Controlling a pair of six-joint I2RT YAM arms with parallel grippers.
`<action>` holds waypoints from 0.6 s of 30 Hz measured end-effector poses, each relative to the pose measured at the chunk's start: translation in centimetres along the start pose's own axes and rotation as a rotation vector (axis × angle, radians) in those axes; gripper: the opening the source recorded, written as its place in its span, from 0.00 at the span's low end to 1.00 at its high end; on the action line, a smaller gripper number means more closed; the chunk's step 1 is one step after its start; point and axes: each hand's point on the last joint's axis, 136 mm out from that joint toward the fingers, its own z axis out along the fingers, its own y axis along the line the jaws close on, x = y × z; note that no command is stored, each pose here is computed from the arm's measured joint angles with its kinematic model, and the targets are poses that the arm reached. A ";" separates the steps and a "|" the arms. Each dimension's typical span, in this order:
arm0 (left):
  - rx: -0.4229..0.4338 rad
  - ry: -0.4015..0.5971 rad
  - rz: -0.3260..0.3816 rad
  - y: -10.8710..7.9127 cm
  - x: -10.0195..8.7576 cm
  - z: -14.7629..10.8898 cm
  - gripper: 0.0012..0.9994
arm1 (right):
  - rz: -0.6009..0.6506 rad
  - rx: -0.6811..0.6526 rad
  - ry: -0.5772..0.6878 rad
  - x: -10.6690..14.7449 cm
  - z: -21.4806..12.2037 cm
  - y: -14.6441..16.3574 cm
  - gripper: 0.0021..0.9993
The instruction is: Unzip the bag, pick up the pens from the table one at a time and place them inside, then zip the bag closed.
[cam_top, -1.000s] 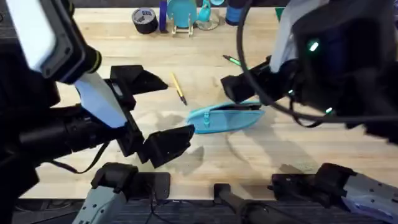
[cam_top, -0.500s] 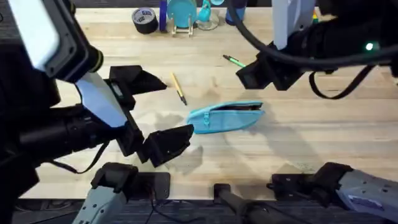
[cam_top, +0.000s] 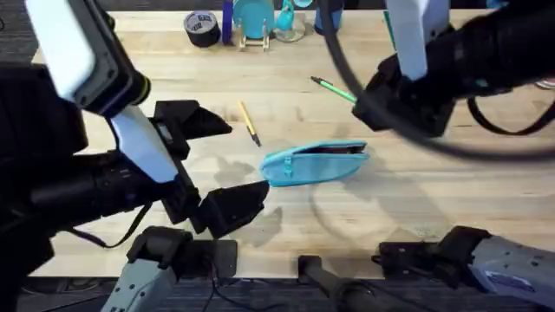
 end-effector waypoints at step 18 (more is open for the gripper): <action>0.000 0.000 -0.002 0.0 0.0 0.0 1.00 | -0.424 -0.097 0.143 1.5 3.1 0.5 0.03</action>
